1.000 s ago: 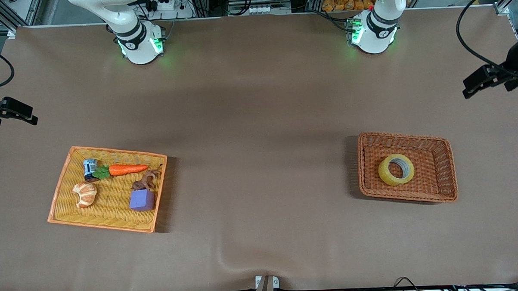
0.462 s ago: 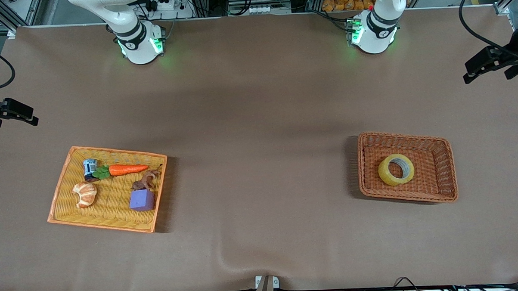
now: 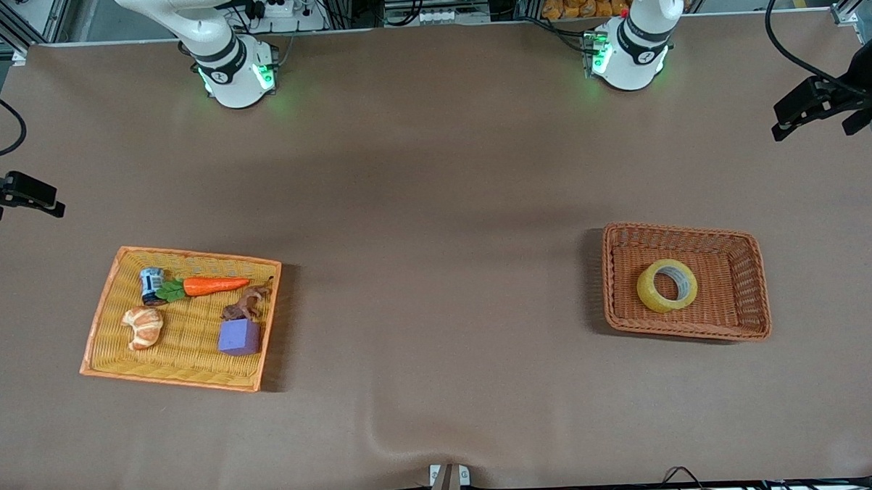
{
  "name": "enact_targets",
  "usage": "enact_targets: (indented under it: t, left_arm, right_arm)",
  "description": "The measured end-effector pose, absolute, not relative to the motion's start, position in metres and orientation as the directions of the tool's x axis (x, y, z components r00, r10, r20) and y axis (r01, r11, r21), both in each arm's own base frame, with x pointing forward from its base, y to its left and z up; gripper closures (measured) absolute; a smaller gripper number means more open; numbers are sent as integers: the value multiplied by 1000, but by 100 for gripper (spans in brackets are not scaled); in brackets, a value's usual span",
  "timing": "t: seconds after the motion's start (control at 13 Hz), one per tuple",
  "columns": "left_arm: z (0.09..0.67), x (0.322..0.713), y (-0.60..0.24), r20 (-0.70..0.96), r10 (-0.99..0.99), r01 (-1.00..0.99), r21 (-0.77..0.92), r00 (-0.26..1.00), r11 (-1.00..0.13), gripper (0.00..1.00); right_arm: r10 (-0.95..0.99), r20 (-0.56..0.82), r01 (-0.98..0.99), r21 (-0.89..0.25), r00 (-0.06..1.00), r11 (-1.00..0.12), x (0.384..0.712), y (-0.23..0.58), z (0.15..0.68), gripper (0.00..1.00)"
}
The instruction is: Transfer tape with both arms
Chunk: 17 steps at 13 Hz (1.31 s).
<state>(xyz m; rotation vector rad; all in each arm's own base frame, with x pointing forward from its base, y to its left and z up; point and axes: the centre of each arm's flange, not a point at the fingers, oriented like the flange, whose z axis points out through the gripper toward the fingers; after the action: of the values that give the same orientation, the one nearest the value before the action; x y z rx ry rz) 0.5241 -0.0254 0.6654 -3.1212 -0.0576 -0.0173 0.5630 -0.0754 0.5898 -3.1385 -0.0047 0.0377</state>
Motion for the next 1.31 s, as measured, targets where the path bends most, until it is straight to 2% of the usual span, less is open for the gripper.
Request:
enact_targets:
  t: [1.31]
  left_arm:
    - [663, 524, -26, 1, 41, 41, -20, 999, -999, 0]
  right_arm:
    - [4, -16, 4, -2, 1000, -1000, 565, -75, 589, 0]
